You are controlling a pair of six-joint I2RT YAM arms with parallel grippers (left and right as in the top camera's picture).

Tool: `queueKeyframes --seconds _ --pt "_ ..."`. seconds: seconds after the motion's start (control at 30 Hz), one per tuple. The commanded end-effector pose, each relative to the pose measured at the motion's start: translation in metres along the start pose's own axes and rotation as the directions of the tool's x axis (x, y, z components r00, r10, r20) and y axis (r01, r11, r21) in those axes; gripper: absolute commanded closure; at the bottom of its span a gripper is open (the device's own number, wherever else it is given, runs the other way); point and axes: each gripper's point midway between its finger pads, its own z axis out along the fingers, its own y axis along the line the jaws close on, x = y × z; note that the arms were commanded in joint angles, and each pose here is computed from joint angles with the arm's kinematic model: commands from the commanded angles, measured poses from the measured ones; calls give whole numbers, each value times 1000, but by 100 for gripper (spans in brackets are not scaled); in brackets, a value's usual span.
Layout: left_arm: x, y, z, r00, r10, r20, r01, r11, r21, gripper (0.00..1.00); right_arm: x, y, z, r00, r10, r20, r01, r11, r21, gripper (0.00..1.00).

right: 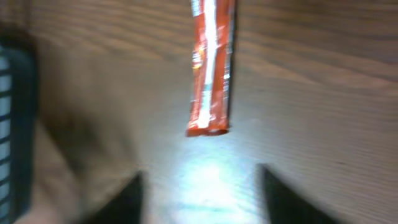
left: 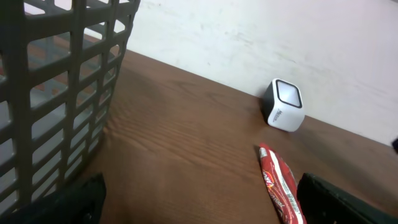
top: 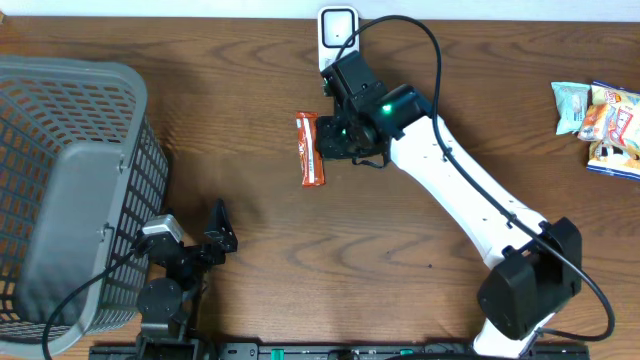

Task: Scan the item barcode

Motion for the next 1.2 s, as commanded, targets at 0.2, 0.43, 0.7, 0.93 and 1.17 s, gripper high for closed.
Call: queueKeyframes --seconds 0.2,0.43,0.7,0.93,1.17 --pt "16 9 2 999 0 -43 -2 999 -32 2 -26 -30 77 997 18 76 -25 996 89 10" --pt "16 9 2 999 0 -43 -2 999 -32 2 -43 -37 142 990 -82 116 74 994 77 34" --pt "16 9 2 999 0 -43 -2 999 -32 2 -27 -33 182 999 -52 2 51 988 -143 36" --pt "16 9 2 999 0 -43 -2 999 -33 2 10 -33 212 987 -128 -95 116 986 -122 30" --pt "16 9 2 999 0 -43 -2 999 -33 2 44 -65 236 978 -122 -170 145 981 128 42"
